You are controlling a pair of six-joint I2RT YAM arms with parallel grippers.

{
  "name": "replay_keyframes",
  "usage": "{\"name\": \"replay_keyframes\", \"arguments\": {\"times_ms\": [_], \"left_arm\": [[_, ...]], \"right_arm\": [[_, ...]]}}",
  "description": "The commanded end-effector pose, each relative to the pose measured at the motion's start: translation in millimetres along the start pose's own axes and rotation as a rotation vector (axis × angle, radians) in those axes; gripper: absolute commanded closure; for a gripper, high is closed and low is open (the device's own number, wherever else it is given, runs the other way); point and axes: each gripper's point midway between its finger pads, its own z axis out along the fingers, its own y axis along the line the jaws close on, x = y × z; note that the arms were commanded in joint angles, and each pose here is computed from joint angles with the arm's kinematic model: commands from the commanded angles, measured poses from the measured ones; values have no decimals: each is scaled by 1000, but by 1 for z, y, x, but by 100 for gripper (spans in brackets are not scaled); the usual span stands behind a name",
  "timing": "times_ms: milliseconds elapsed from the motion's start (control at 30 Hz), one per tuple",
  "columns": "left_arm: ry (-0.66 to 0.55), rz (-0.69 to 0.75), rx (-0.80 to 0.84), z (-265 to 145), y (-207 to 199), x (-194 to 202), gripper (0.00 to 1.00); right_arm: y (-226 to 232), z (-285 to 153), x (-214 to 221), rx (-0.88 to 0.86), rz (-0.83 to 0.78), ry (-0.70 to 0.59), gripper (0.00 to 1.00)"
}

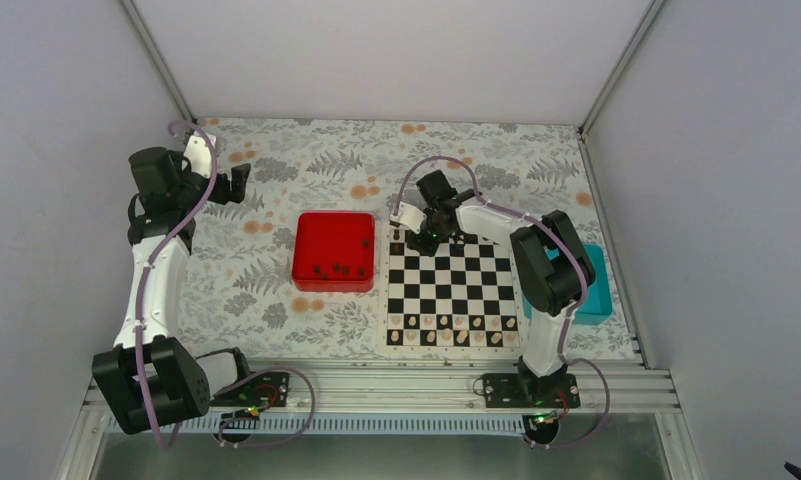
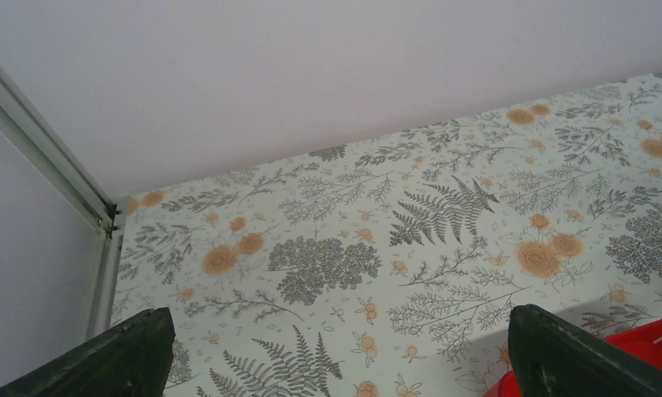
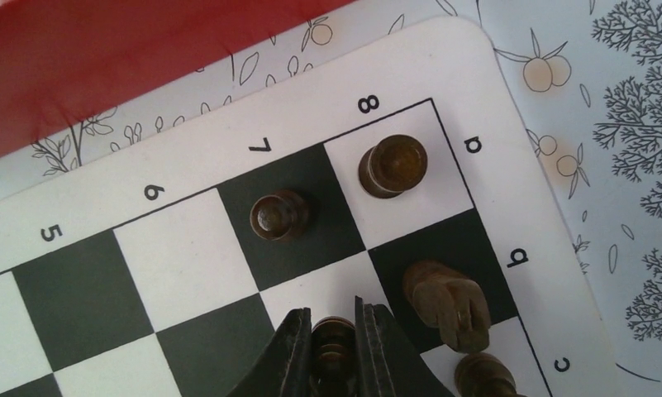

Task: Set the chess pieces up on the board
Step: Place the chess piece on the chessboard.

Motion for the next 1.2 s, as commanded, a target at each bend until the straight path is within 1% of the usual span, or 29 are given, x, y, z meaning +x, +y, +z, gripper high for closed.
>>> {"name": "replay_keyframes", "arguments": {"times_ms": [0,433,567,733,867,1033,1100,1167], "left_arm": [[-14,6,13,-3,-2,-3,0],[-17,7,12,-4,-2,-4,0],[-16,6,12,-3,-2,-4,0],[-16,6,10,-3,-1,-4,0],[-14,6,6,-3,-1,-3,0],[-12,4,15,-2,-2,-2,0],[-11,3,17,-1,-2,-2,0],[-13,4,17,-2,-2,-3,0]], "right_arm": [[3,7,-1,-18,9,-8,95],[1,19,5,-18,19,15,93],[2,17,4,-21,22,11,89],[2,5,-5,-22,21,-10,78],[2,-26,-27,-9,7,-67,73],[9,-76,-74,-19,-32,-177,68],[12,-86,-92,-10,-63,-194,65],[17,-87,-107,-3,-101,-195,63]]}}
